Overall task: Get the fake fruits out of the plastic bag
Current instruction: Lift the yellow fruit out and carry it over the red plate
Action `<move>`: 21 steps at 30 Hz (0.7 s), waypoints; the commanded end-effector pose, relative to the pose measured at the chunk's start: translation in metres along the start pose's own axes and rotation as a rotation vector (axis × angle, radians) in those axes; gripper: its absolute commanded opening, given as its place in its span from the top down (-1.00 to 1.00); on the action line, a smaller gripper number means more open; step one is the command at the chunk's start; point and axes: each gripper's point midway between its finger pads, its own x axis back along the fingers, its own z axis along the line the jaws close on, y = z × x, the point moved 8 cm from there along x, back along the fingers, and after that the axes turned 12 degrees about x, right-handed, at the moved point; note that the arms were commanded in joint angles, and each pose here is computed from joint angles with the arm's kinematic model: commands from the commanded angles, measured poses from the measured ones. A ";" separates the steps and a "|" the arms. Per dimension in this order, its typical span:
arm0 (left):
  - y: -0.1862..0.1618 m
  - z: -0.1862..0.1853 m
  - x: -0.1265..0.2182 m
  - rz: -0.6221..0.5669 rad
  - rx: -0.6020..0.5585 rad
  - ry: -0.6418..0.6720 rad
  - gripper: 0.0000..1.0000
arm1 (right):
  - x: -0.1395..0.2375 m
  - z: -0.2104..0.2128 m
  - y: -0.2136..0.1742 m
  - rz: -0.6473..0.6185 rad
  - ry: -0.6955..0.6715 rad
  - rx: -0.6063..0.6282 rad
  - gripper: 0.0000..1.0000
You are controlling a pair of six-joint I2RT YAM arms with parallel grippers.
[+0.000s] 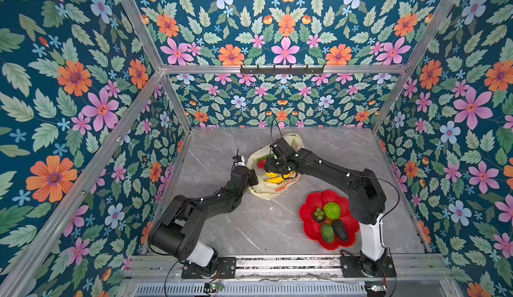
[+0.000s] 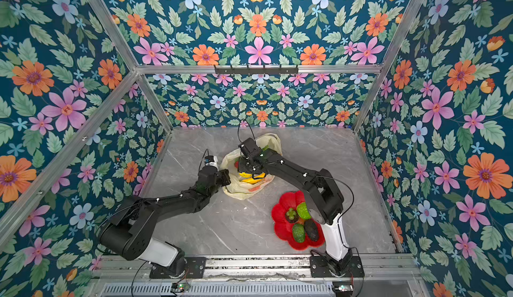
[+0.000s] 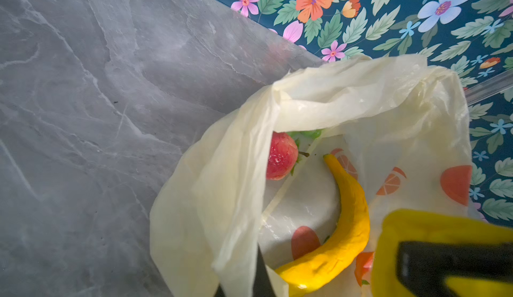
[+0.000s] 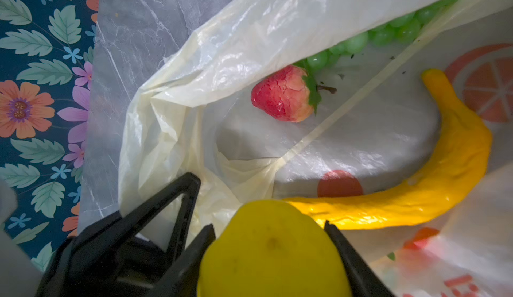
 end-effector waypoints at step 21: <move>0.004 -0.002 0.000 -0.009 -0.018 0.000 0.97 | 0.130 -0.050 -0.119 0.406 -0.192 0.154 -0.20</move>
